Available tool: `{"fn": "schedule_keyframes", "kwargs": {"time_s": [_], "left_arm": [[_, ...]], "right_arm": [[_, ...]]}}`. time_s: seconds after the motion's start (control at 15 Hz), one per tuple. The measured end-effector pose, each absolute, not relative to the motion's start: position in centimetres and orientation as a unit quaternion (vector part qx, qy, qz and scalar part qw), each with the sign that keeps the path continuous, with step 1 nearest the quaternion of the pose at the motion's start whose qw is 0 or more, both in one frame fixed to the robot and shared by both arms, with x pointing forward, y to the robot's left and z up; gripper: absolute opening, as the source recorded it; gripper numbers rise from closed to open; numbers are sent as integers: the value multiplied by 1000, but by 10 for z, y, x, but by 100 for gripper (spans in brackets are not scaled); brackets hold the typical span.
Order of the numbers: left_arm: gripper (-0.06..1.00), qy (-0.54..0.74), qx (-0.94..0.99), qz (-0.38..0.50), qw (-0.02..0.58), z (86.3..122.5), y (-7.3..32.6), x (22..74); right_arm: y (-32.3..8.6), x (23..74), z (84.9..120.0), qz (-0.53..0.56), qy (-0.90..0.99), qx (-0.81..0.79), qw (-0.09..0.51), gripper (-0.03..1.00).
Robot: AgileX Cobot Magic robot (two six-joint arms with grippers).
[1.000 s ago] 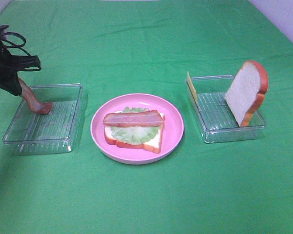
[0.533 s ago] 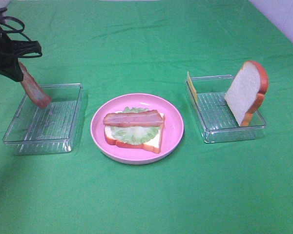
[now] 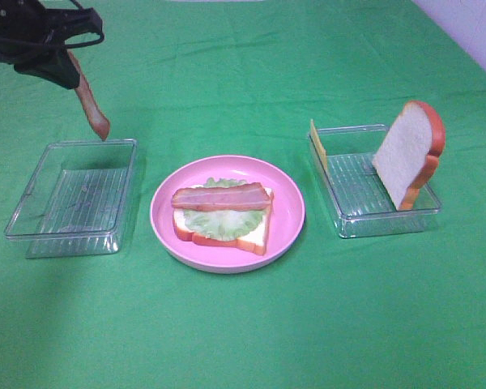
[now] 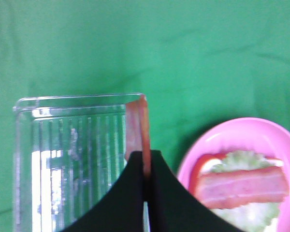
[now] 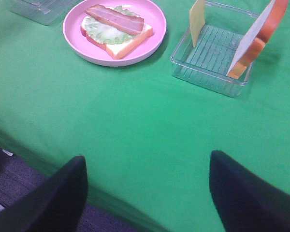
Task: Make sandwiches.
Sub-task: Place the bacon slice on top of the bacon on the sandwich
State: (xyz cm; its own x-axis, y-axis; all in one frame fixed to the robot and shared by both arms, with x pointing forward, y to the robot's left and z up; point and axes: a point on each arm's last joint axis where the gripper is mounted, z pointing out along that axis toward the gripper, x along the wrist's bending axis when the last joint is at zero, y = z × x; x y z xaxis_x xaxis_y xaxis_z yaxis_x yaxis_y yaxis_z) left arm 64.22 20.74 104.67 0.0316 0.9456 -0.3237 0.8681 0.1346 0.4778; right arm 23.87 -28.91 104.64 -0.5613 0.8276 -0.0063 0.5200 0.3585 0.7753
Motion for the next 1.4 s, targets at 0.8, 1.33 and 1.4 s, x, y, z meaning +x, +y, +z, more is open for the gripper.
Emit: {"fn": "schedule_keyframes", "kwargs": {"time_s": [0.8,1.33,1.4], "left_arm": [[0,587,725,-123,338,1001,45,597],[0,561,778,-68,274,967,50,603],[0,560,780,-64,271,967,51,603]], "right_arm": [[-289,239,1046,378,799,422,203,67],[-289,239,1046,378,799,422,203,67],[-289,239,1046,378,799,422,203,67]]}}
